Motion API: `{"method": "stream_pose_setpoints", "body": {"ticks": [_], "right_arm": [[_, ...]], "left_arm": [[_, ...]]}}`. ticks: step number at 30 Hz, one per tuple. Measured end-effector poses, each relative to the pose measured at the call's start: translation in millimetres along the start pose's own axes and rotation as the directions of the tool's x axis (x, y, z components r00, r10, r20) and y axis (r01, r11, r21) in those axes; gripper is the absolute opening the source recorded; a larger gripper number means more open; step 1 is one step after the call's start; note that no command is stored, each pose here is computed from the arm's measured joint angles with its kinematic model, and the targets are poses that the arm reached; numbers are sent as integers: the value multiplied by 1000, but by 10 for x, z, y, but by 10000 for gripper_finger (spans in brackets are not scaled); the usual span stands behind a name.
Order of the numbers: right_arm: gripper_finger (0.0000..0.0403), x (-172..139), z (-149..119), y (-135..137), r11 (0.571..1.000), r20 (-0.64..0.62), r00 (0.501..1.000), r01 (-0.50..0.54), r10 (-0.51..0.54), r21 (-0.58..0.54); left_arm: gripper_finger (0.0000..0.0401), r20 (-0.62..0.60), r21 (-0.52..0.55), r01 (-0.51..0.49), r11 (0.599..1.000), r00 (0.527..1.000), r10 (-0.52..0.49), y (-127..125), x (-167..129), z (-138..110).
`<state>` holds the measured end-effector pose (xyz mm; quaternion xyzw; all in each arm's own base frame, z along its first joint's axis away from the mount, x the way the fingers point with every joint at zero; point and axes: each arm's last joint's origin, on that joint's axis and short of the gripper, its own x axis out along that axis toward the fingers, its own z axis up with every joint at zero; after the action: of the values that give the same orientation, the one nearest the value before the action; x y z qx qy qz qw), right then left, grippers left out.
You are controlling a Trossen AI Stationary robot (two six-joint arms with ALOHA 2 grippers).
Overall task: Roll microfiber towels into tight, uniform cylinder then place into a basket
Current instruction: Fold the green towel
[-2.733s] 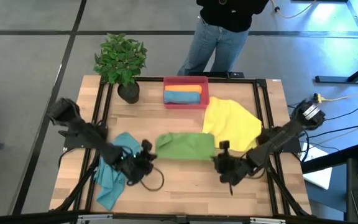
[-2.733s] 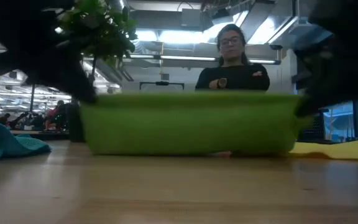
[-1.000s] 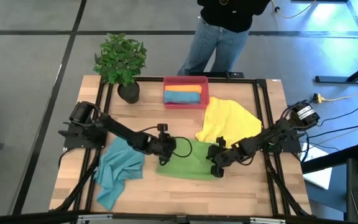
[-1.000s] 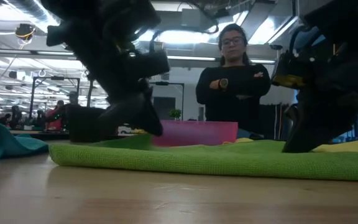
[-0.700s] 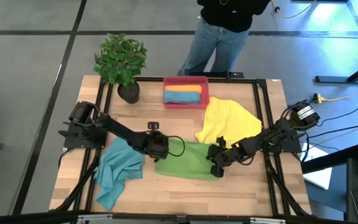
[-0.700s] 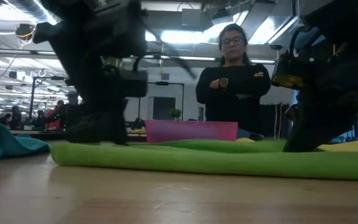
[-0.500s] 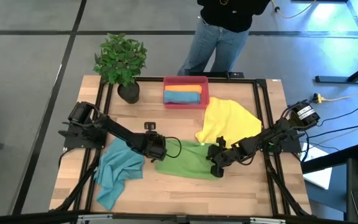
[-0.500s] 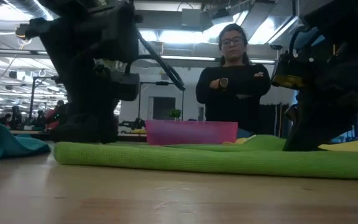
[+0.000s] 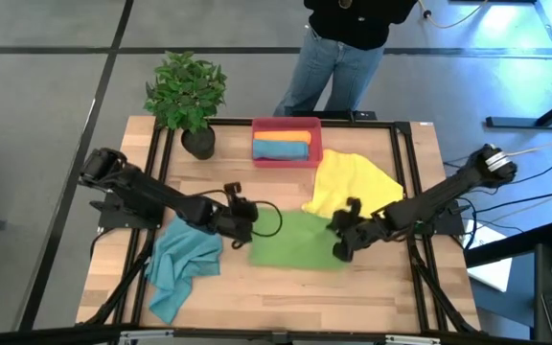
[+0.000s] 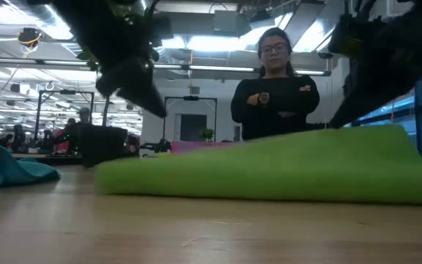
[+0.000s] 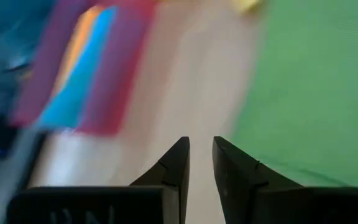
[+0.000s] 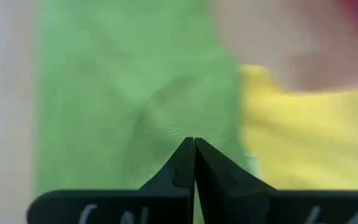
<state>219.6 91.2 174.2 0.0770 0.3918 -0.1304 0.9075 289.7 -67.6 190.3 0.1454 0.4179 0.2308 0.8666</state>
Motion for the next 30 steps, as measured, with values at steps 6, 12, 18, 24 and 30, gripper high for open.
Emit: {"method": "stream_pose_setpoints", "body": {"ticks": [6,12,18,24,30], "right_arm": [[11,-171,-13,-243,993,-43,995,94,-91,76],[12,-84,-22,-111,988,-102,988,-106,117,108],[30,69,-111,-25,989,-171,976,-119,132,85],[112,138,-115,-95,999,-140,990,5,2,51],[176,181,-61,-199,994,-119,991,74,-65,76]], "left_arm": [[59,98,61,203,977,973,-209,-348,7,57],[59,110,101,235,967,963,-245,-612,117,-3],[59,137,101,357,929,919,-369,-735,98,17],[59,128,146,419,896,890,-437,-908,54,-56],[59,113,188,453,871,871,-477,-1060,-8,-142]]}}
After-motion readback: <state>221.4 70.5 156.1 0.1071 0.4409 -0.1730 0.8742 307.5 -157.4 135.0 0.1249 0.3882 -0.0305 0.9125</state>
